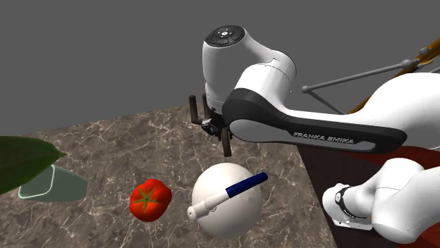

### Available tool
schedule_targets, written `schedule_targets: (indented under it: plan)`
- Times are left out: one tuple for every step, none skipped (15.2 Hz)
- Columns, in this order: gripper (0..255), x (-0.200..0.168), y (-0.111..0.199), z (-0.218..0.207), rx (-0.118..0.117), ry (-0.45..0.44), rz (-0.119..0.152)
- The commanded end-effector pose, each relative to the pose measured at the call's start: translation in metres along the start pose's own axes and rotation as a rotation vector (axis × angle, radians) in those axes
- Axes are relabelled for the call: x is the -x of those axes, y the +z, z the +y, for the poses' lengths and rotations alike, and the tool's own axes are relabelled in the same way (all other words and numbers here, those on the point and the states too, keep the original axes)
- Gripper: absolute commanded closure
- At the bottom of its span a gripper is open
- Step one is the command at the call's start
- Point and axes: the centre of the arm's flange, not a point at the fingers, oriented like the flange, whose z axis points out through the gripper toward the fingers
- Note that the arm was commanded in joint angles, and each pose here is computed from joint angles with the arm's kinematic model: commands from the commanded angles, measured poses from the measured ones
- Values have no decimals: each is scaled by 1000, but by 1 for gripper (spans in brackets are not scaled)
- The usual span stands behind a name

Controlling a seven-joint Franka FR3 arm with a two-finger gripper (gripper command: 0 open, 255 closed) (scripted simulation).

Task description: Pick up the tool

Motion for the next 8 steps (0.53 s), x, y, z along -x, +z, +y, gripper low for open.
schedule_targets:
  plan:
    - [255,1,-9,0,0,0,0]
    - [255,2,-14,0,0,0,0]
    - [255,2,-20,0,0,0,0]
    - [255,3,-25,0,0,0,0]
    - [255,4,-30,0,0,0,0]
    - [255,5,-35,0,0,0,0]
    - [255,5,-41,0,0,0,0]
    - [255,6,-46,0,0,0,0]
